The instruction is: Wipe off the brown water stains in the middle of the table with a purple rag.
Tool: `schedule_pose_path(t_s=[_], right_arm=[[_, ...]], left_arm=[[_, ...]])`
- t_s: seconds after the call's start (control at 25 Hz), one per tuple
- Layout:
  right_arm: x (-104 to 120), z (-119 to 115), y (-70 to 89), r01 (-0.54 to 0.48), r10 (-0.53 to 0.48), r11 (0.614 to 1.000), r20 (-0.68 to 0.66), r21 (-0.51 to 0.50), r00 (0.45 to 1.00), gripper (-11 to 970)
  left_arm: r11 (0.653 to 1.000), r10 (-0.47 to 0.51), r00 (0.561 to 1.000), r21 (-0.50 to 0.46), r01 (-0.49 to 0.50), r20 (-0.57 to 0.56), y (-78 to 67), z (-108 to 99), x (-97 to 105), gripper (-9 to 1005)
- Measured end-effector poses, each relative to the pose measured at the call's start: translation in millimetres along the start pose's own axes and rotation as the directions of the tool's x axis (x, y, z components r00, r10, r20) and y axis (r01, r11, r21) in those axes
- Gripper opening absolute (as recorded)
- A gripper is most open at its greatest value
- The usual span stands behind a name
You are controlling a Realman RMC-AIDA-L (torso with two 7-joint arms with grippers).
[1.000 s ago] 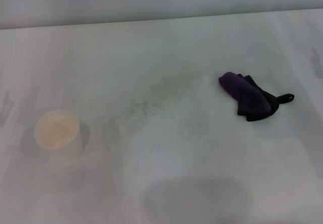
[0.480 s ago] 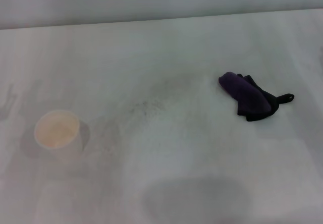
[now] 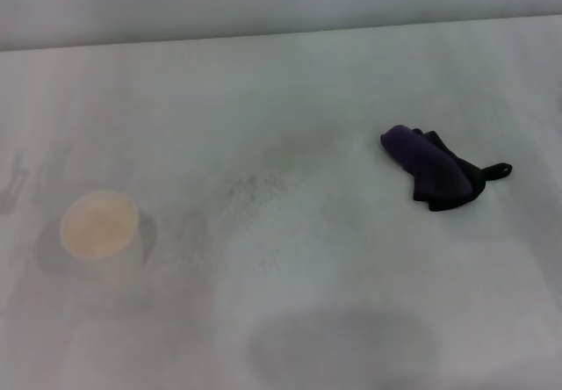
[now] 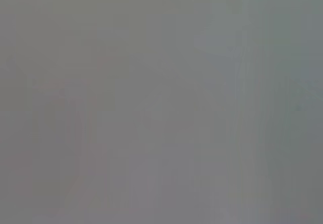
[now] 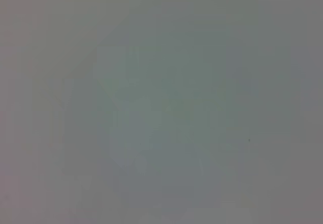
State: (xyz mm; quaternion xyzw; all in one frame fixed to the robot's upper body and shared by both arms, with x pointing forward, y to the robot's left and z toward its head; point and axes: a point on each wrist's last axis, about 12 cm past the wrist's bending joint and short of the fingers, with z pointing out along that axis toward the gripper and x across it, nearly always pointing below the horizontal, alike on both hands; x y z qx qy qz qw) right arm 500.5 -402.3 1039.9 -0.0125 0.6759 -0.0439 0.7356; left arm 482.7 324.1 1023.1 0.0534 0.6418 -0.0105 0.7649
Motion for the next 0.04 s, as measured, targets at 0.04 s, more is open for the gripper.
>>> schedule_pose_path(t_s=[0.04], right_arm=[[-0.1, 0.1, 0.2, 0.000, 0.000, 1.000, 0.001, 0.000, 1.000, 489]], left_arm=[[1.000, 0.000, 1.000, 0.004, 0.000, 0.000, -0.4, 0.1, 0.0, 892]])
